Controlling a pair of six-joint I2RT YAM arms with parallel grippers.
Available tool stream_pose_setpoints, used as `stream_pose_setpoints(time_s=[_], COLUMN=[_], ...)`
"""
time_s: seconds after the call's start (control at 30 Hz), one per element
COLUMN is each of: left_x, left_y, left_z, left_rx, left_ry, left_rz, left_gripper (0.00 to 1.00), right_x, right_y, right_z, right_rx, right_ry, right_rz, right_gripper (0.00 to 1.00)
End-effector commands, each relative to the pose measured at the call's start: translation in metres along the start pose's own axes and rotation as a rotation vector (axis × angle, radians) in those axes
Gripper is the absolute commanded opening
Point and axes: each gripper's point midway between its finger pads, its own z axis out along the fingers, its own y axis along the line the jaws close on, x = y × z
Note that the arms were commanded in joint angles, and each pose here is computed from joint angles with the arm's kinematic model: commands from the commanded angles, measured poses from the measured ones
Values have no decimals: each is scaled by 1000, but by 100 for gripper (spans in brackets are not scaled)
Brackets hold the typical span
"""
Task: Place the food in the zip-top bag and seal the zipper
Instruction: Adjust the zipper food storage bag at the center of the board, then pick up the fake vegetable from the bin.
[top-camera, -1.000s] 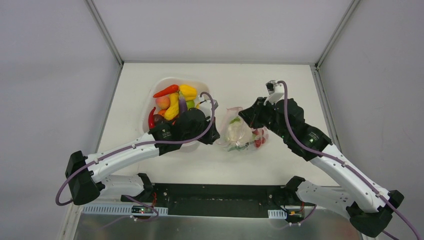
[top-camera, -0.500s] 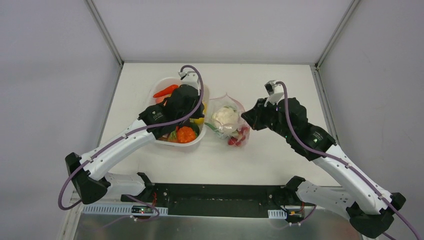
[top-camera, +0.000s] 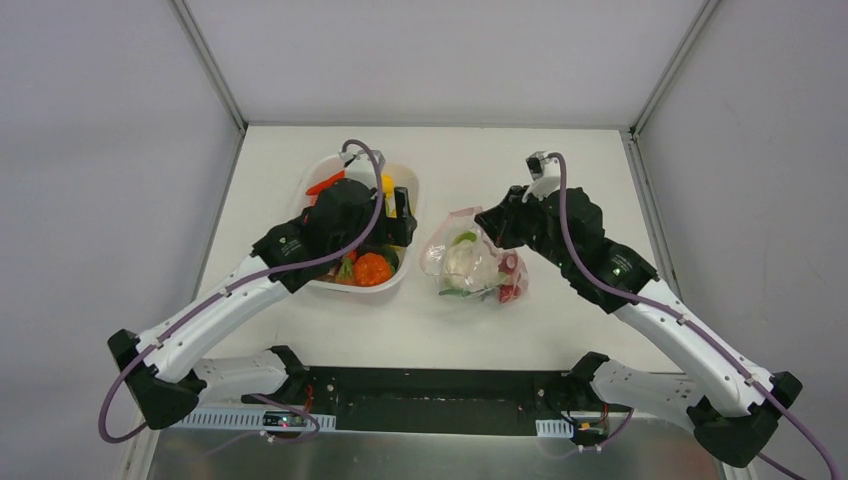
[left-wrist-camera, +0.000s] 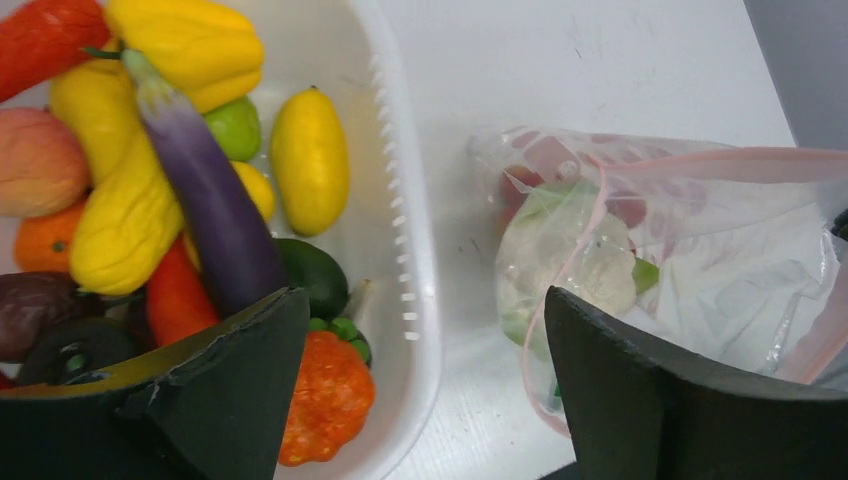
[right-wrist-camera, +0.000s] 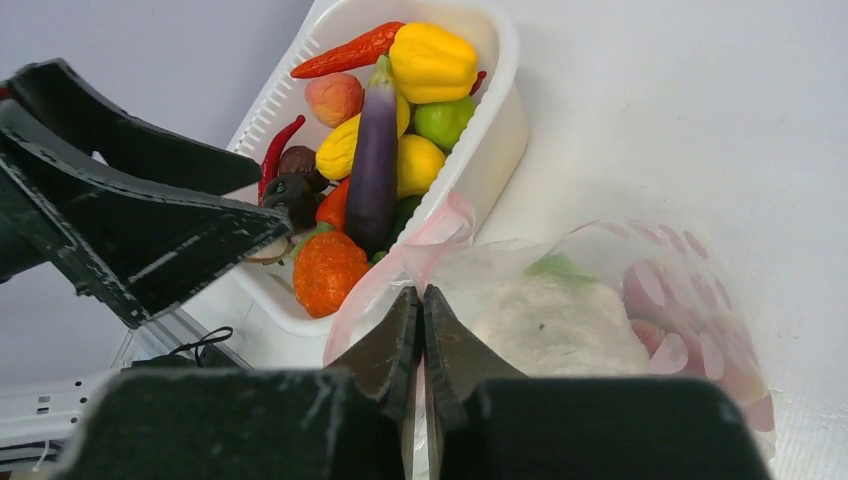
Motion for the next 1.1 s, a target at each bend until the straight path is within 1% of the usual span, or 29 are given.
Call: stream_pose_setpoints(time_s=[0.0,0.03,0.07,0.2,0.3,0.37,0.43,0.5,0.6,0.7,0.8,0.87,0.93,1.0,1.07], left_x=[-11,-10,-9,-12,-13,-15,-12,-13,-6,2,6,9,12,15,19], left_y=[42,51,60,90,108,123,129,140,153,153,149,149,150,152,153], left_z=[-8,-6,-2,22,43,57,75,84,103,113,120,122,122,122,124], left_rx=[-108,-133,-148,-182,-216,-253,-229,-246,-270,-253,-227,-225,-228,-235,-239], left_ry=[-73,-70,-58,3,79,124,173,201,260,334,358,361,371,380,388], left_rz=[17,10,1,-47,-39,-57,-90,-116,-114,-116,-121,-123,-126,-126,-124], left_gripper=[95,98,99,99,99,94,92,88,85,75,69,60,54,57,57], right_x=[-23,-21,-19,-14,-12,-11,-12,-12,-12,-12,-12,-11,-10,-9,-9], right_y=[10,9,9,11,14,16,16,16,15,13,14,13,13,13,13], right_z=[4,5,7,13,18,19,20,21,22,22,21,21,21,20,19], right_rx=[-23,-22,-23,-32,-41,-48,-52,-53,-51,-46,-52,-52,-55,-60,-61], right_ry=[-81,-75,-67,-41,-24,-18,-16,-14,-15,-16,-13,-10,-8,-4,-5], right_rz=[52,55,58,60,57,55,52,51,48,44,43,42,43,44,44], right_gripper=[4,4,4,4,4,4,4,4,4,4,5,5,5,5,5])
